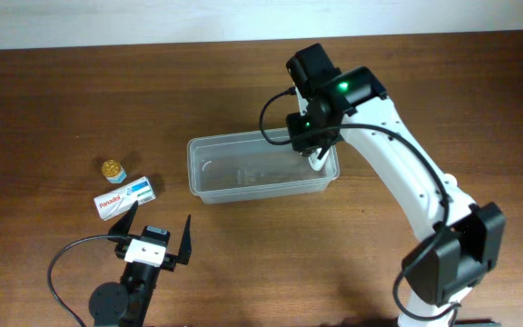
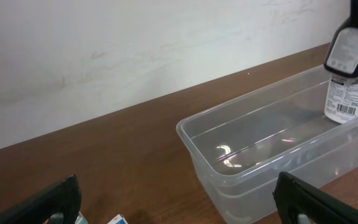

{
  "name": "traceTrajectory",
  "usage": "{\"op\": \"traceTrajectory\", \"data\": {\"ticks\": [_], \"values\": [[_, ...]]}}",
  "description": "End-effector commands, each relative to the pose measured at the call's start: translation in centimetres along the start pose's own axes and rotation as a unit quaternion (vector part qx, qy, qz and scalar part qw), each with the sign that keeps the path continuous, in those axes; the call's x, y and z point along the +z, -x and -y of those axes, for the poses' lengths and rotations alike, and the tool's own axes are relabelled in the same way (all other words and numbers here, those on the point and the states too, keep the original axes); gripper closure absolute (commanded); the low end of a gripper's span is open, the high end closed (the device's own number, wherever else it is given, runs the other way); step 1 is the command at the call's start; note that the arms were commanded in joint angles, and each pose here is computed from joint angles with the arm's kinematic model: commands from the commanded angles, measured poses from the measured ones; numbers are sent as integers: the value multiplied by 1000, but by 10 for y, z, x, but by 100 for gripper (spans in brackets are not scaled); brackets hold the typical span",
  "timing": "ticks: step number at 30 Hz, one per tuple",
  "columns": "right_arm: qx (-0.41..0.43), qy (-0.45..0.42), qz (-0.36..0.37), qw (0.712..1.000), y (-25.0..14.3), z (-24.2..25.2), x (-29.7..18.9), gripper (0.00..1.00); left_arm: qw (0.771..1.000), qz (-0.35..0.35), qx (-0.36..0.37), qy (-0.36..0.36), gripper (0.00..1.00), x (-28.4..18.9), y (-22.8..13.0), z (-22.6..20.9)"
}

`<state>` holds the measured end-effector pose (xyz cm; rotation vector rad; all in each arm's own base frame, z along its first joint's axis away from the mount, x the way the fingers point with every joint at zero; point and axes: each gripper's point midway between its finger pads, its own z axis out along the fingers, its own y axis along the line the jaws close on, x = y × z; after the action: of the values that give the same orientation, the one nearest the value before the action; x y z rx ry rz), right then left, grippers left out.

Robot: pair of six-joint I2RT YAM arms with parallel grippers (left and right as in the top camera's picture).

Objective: Pack container
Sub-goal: 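Lift the brown bottle and carry it over the container, then lower the brown bottle beside the pump bottle and release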

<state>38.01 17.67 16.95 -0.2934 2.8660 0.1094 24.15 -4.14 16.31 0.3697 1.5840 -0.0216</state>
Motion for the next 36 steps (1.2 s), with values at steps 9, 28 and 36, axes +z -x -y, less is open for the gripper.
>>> {"op": "traceTrajectory", "data": {"ticks": [9,28,36], "values": [[28,-18,-31,999,2,0,44,87,1000,-1,5,3,0,0,-2,-1],[37,-27,-59,997,1,0,87,87,1000,-2,5,3,1,0,-2,-1],[40,-30,-69,996,-3,1,97,87,1000,-1,5,3,1,0,-2,-1]]}}
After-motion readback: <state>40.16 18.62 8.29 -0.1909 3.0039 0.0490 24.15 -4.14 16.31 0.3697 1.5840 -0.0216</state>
